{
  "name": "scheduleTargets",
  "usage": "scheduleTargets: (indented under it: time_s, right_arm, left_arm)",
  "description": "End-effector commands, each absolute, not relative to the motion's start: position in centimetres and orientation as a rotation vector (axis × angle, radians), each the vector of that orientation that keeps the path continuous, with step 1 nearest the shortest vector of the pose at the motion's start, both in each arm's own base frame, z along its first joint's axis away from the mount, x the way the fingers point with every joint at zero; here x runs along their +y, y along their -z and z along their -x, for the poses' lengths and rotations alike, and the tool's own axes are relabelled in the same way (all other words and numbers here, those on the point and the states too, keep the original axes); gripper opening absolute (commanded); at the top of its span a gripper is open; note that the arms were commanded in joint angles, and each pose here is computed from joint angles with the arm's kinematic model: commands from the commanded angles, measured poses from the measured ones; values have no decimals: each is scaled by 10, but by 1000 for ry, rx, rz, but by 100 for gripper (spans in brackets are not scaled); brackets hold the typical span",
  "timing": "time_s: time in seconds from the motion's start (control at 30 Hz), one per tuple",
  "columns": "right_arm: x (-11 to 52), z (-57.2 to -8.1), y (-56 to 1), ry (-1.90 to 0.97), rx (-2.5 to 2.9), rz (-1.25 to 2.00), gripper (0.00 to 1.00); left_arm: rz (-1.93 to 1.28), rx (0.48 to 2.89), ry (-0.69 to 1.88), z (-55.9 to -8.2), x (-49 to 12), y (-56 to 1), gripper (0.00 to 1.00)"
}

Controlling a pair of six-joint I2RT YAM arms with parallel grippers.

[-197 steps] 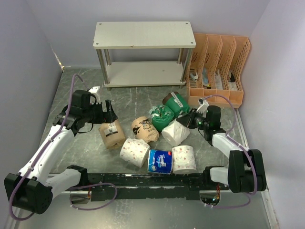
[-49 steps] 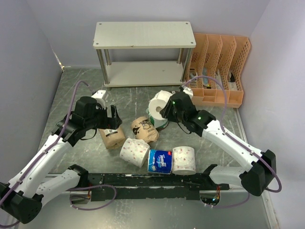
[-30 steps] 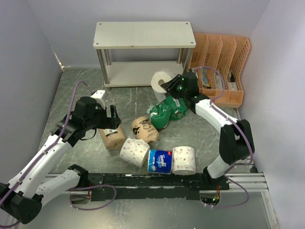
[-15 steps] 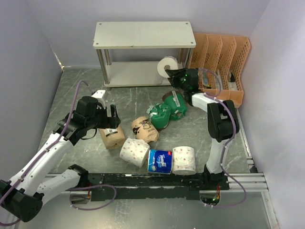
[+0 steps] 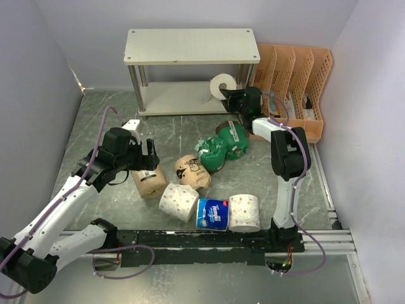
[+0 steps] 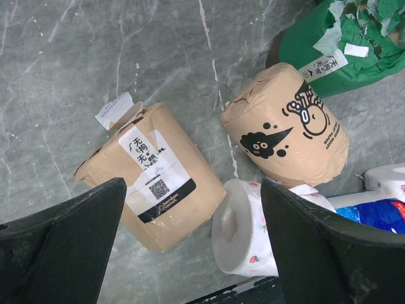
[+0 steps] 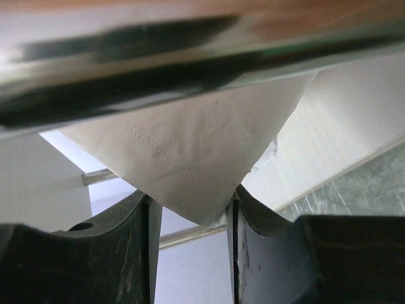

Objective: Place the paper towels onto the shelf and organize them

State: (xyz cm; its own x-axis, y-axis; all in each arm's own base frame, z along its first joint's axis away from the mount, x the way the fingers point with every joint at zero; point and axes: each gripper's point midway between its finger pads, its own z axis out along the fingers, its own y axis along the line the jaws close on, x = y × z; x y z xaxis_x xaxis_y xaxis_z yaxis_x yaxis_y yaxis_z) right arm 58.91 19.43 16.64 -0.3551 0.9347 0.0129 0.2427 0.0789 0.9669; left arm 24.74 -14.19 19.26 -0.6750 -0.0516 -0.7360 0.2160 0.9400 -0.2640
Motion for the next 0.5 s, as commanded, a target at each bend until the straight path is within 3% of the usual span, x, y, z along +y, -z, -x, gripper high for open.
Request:
scheduleTargets:
  time_s: [0.0, 0.2, 0.3, 0.47]
  right_arm:
    - [178, -595, -225, -1324, 1613, -1131, 0]
    - [168, -592, -209, -1334, 1613, -1178, 0]
    - [163, -593, -200, -1342, 1618, -1201, 13]
    - [160, -599, -198, -1347, 1619, -1206, 27]
  left_arm:
    - [-100, 2269, 406, -250, -141, -197, 99]
    - [-102, 2273, 406, -250, -141, -196, 99]
    - [-104, 2270, 408, -250, -141, -196, 99]
    - [-103, 2273, 406, -250, -141, -195, 99]
